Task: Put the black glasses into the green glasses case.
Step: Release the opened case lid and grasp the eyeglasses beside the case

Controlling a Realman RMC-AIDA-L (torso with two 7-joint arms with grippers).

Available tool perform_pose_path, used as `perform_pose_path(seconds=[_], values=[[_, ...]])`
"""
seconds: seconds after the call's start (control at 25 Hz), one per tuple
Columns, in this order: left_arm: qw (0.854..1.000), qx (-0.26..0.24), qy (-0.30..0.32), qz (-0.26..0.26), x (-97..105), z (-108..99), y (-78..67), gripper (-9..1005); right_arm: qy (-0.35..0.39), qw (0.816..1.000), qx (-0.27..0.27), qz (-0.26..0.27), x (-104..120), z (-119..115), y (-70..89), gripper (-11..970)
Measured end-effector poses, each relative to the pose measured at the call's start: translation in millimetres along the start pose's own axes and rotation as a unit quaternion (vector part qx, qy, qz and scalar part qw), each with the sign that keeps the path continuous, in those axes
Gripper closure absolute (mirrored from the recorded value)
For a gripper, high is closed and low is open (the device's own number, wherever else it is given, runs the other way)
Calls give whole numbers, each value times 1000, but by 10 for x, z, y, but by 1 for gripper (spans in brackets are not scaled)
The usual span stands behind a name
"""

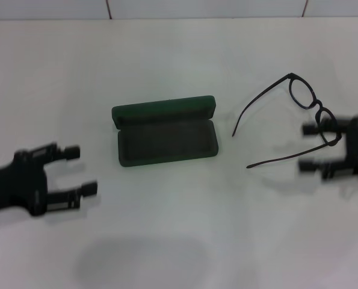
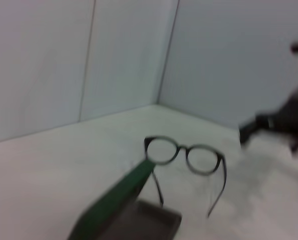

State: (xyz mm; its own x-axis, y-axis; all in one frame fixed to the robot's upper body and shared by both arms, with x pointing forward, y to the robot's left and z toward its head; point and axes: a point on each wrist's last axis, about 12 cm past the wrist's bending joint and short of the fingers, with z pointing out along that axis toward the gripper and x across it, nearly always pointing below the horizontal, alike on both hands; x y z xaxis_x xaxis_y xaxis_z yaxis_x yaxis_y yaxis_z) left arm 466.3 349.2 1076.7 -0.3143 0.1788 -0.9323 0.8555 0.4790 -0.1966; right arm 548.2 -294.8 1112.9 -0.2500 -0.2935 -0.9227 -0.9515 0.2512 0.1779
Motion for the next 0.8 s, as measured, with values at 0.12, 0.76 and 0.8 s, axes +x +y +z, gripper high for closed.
perform_pose_path(seconds=[0.12, 0.76, 0.8], values=[[999, -22, 8, 26, 227, -41, -134, 129, 9, 998, 36, 48, -230, -154, -179, 85], [999, -26, 15, 26, 492, 144, -312, 132, 225, 921, 208, 241, -1276, -114, -824, 89], [999, -23, 16, 27, 487, 160, -307, 132, 236, 913, 221, 247, -1245, -69, -838, 89]])
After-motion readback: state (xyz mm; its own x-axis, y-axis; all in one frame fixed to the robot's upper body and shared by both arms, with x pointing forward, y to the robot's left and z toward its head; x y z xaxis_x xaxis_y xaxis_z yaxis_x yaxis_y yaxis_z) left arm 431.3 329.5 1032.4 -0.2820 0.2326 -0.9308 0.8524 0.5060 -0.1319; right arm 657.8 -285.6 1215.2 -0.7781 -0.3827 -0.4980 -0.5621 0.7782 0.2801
